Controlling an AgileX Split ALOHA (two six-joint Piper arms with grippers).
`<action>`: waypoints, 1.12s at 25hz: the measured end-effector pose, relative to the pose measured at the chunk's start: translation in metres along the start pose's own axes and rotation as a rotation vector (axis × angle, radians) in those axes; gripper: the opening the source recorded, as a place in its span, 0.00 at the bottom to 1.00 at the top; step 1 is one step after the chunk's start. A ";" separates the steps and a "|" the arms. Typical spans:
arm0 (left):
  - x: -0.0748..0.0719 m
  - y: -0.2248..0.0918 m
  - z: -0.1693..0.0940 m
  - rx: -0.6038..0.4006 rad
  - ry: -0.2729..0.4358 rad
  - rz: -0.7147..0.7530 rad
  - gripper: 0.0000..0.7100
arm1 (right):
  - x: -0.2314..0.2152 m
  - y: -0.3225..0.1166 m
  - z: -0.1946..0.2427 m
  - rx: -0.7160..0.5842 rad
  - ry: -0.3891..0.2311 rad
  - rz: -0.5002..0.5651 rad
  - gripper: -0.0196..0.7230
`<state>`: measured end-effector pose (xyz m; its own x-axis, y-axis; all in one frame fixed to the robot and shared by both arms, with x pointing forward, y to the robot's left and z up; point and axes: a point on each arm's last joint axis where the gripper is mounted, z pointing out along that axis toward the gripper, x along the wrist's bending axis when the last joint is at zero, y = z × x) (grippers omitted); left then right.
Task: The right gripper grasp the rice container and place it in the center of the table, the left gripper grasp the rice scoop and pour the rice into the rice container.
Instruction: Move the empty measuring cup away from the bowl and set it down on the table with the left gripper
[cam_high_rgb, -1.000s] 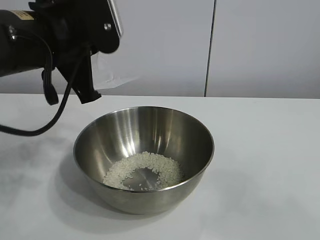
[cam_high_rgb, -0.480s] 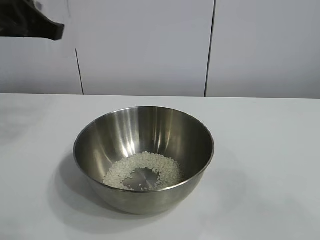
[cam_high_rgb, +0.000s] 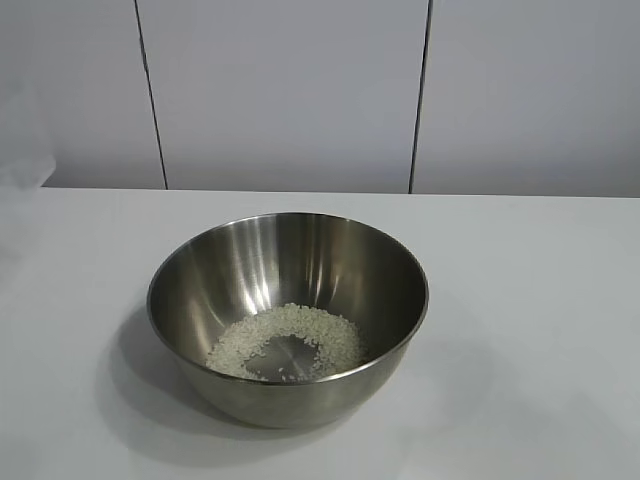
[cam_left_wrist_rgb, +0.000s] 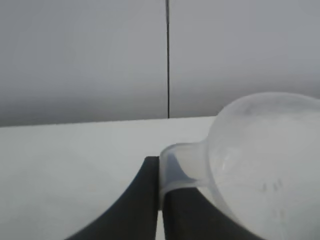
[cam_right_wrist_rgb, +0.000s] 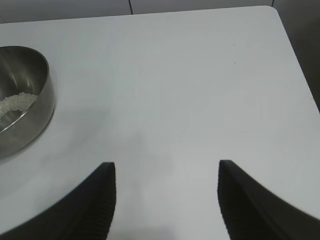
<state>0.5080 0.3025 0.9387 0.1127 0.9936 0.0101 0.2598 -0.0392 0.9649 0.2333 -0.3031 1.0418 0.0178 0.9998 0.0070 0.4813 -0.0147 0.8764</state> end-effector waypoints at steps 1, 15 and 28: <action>0.002 -0.009 0.001 0.016 0.002 -0.013 0.01 | 0.000 0.000 0.000 0.000 0.000 0.000 0.58; -0.001 -0.097 0.022 0.188 -0.050 -0.055 0.01 | 0.000 0.000 0.000 0.000 0.000 0.000 0.58; -0.004 -0.097 0.021 0.175 -0.090 -0.012 0.46 | 0.000 0.000 0.000 0.000 0.000 0.000 0.58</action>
<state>0.5020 0.2997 0.8395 0.1914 0.9810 -0.0321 0.4233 -0.0529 0.9045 0.2333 -0.3031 1.0418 0.0178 0.9998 0.0070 0.4813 -0.0147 0.8764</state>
